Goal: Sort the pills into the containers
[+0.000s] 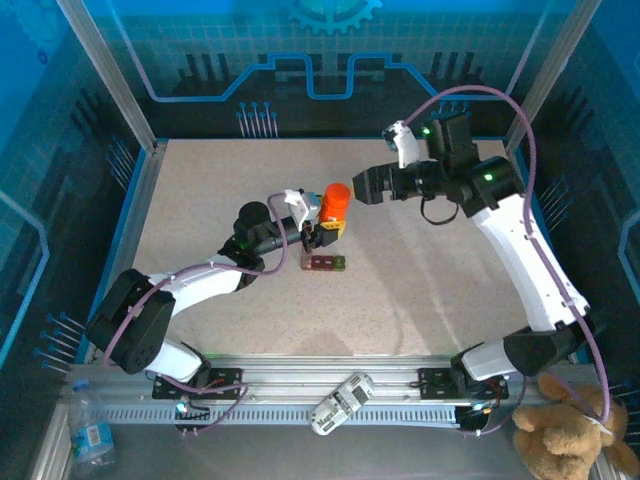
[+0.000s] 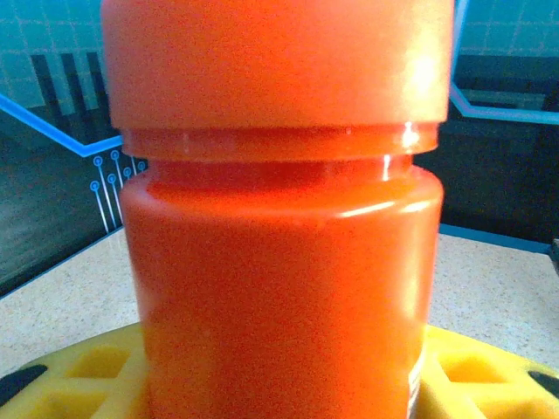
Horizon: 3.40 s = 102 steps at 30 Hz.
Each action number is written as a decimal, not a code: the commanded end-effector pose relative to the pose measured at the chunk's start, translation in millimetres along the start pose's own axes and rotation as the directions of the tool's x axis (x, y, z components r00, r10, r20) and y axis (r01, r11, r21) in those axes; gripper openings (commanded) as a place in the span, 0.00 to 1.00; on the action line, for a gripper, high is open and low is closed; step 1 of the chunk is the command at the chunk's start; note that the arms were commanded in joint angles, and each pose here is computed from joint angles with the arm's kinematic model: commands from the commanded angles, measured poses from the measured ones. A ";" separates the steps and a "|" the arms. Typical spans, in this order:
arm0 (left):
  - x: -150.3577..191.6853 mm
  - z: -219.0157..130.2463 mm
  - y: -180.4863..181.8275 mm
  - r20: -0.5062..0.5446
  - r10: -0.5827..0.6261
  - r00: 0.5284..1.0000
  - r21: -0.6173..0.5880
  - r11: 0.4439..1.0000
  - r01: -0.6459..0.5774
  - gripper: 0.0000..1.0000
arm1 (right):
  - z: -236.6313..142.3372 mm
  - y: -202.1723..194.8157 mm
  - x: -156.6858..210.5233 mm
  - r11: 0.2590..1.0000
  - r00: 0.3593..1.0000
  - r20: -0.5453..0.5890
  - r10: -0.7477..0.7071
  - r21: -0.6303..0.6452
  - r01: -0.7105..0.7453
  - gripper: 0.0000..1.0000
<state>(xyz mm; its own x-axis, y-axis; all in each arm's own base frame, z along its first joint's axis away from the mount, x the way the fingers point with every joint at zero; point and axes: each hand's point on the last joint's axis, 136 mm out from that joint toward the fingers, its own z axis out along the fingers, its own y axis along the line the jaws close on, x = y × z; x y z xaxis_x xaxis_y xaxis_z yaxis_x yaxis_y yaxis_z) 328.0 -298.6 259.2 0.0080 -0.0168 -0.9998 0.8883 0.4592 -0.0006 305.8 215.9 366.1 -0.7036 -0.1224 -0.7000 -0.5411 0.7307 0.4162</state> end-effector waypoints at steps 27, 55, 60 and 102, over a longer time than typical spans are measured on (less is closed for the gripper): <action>-31.2 -6.6 -51.8 -0.016 -0.113 0.993 0.376 0.920 0.110 0.00 | 27.3 37.3 32.5 0.894 0.861 -0.251 -0.442 -0.207 0.398 0.84; -47.0 -2.6 -13.4 0.079 0.062 0.995 0.110 0.991 -0.070 0.00 | 95.5 7.2 67.7 0.994 0.937 -0.342 -0.071 0.053 0.095 0.47; -49.4 -2.6 -5.1 0.109 0.142 0.984 0.005 0.990 -0.143 0.00 | 118.8 1.0 70.8 0.991 0.960 -0.271 0.068 0.132 -0.033 0.47; -35.2 -5.0 -37.1 0.063 -0.059 0.996 0.249 0.968 0.041 0.00 | -1.2 29.3 7.4 0.939 0.953 0.004 -0.302 -0.169 0.298 0.94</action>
<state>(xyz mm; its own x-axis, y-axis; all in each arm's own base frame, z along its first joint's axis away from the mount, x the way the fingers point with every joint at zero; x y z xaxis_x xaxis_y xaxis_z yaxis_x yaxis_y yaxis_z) 311.4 -307.8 257.2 -0.0361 -0.0531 -0.9979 0.9382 0.3421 -0.0522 299.6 228.9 385.7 -0.5881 -0.2063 -0.7821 -0.6934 0.6263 0.3562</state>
